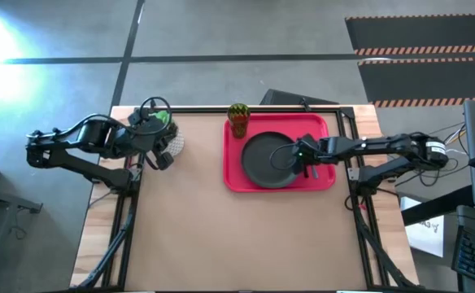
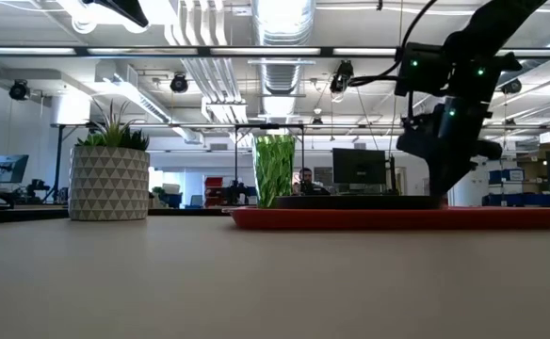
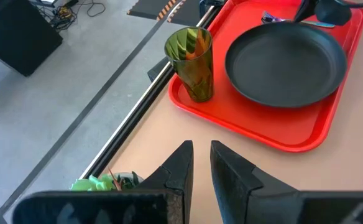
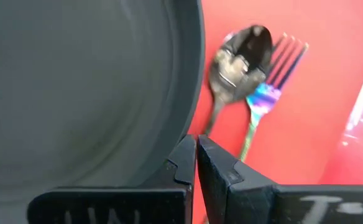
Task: Pick and place plate/cup/fork/spoon on tray
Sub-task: Adjust the black plate on the red tray
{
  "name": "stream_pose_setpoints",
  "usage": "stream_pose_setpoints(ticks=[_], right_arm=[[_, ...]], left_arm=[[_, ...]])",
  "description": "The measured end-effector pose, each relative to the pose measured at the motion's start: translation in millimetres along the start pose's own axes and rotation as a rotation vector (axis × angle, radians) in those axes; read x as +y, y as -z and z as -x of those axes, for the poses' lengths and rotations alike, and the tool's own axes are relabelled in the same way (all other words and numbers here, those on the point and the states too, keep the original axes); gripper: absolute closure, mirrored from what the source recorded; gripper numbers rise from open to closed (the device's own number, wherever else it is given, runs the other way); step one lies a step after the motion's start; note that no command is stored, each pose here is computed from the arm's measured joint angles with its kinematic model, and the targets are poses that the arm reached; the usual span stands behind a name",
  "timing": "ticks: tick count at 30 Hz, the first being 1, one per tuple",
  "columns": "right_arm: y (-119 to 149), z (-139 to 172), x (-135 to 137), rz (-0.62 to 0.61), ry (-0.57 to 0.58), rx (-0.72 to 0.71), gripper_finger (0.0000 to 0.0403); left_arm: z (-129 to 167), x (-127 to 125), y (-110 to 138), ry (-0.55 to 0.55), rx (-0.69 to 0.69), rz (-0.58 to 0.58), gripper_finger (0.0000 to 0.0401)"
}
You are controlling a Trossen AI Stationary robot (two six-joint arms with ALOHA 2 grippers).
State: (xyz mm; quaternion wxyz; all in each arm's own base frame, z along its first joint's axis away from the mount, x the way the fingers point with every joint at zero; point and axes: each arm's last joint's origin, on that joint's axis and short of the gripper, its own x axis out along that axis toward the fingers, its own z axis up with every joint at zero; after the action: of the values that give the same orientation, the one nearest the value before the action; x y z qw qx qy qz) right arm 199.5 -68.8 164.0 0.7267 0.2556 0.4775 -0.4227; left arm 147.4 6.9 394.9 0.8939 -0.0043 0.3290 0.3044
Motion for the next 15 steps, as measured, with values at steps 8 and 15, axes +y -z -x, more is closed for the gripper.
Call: stream_pose_setpoints(ticks=[8, 15], right_arm=[[-8.1, -1.4, 7.3, -0.040, -0.065, -0.075, 0.0394], [-10.9, -1.0, 9.5, -0.052, -0.088, -0.103, 0.0394]], left_arm=[[-0.1, 0.0, 0.2, 0.000, 0.001, -0.001, 0.0364], [-0.1, 0.0, 0.2, 0.000, 0.001, -0.001, 0.0364]])
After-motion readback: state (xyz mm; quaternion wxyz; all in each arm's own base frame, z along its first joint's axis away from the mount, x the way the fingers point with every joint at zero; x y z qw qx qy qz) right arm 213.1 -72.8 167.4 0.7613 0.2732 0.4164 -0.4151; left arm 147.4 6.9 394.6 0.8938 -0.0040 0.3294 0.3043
